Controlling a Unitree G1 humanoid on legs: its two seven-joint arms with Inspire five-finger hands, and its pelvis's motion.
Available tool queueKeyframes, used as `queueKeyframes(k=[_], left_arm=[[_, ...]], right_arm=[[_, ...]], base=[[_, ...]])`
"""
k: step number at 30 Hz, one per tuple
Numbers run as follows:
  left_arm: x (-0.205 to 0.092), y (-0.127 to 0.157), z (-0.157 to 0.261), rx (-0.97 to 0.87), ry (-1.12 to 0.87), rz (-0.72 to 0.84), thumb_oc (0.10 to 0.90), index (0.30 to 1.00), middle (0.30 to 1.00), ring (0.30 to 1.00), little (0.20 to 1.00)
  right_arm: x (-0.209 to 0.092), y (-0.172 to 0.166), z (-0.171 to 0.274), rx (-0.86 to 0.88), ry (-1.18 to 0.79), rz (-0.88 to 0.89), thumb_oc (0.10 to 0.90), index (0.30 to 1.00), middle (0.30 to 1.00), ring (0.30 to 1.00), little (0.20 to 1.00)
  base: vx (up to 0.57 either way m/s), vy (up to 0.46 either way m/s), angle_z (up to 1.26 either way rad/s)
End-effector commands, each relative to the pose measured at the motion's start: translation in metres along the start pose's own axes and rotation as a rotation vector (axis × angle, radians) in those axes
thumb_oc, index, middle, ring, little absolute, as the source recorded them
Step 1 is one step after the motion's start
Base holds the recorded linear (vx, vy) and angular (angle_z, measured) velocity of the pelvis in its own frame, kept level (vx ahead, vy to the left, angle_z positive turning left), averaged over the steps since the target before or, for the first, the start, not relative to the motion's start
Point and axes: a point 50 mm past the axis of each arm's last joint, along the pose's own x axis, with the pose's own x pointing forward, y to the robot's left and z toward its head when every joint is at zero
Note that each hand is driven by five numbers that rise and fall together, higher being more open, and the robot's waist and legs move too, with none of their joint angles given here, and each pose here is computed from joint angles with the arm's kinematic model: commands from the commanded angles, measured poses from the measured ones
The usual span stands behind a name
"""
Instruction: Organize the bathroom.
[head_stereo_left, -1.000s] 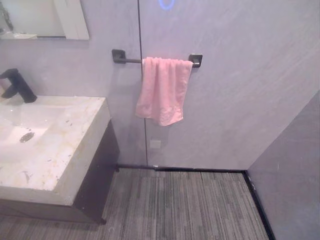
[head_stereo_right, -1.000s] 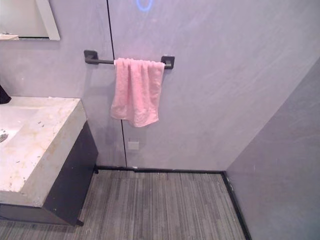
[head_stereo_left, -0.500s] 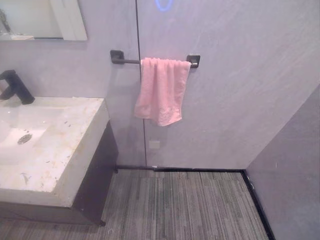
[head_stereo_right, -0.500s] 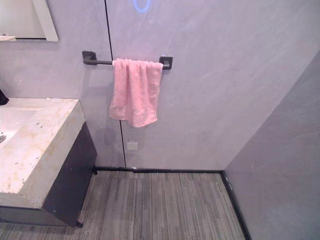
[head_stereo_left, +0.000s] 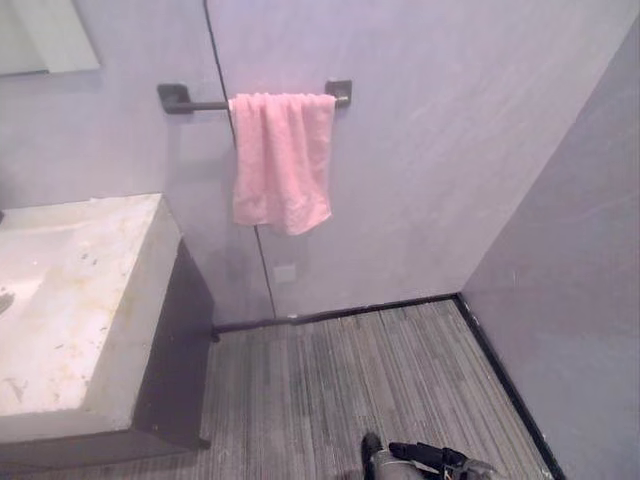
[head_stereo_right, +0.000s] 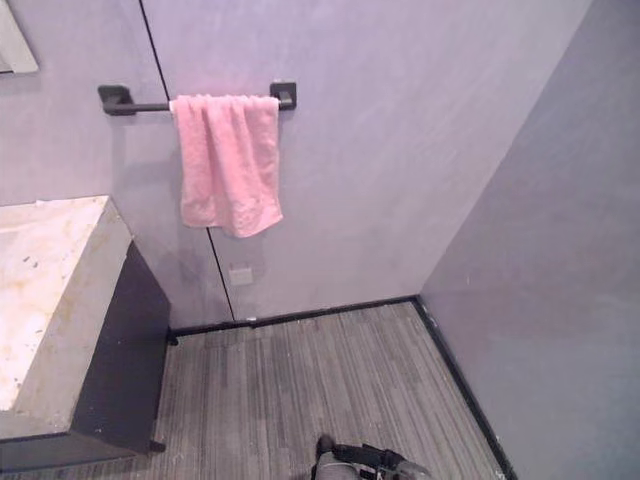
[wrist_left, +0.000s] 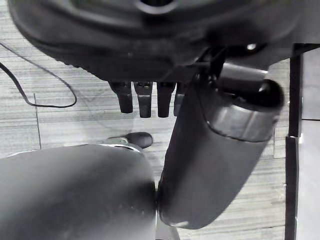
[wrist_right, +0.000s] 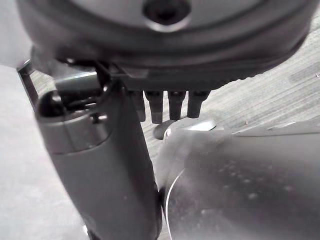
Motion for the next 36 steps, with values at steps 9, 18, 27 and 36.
queueKeyframes(k=[9,18,27,36], left_arm=[[-0.002,-0.001,-0.038,-0.053,0.045,-0.001,0.800,0.900,0.900,0.900,0.900],[-0.002,0.001,-0.027,-0.067,-0.016,-0.004,0.800,0.900,0.900,0.900,0.900],[-0.023,0.041,0.067,0.098,-0.337,0.141,0.800,0.900,0.900,0.900,0.900],[-0.044,0.071,0.101,0.161,-0.416,0.226,0.800,0.900,0.900,0.900,0.900]], right_arm=[[-0.015,-0.034,-0.102,-0.149,0.372,-0.091,0.800,0.900,0.900,0.900,0.900],[-0.015,-0.047,-0.090,-0.158,0.329,-0.163,0.800,0.900,0.900,0.900,0.900],[-0.016,-0.061,-0.069,-0.028,0.244,-0.192,0.800,0.900,0.900,0.900,0.900],[-0.020,-0.066,-0.085,0.018,0.258,-0.227,0.800,0.900,0.900,0.900,0.900]], base=[[0.40,-0.331,0.36],[0.35,-0.278,0.22],[0.20,-0.109,0.38],[0.04,-0.026,-0.18]])
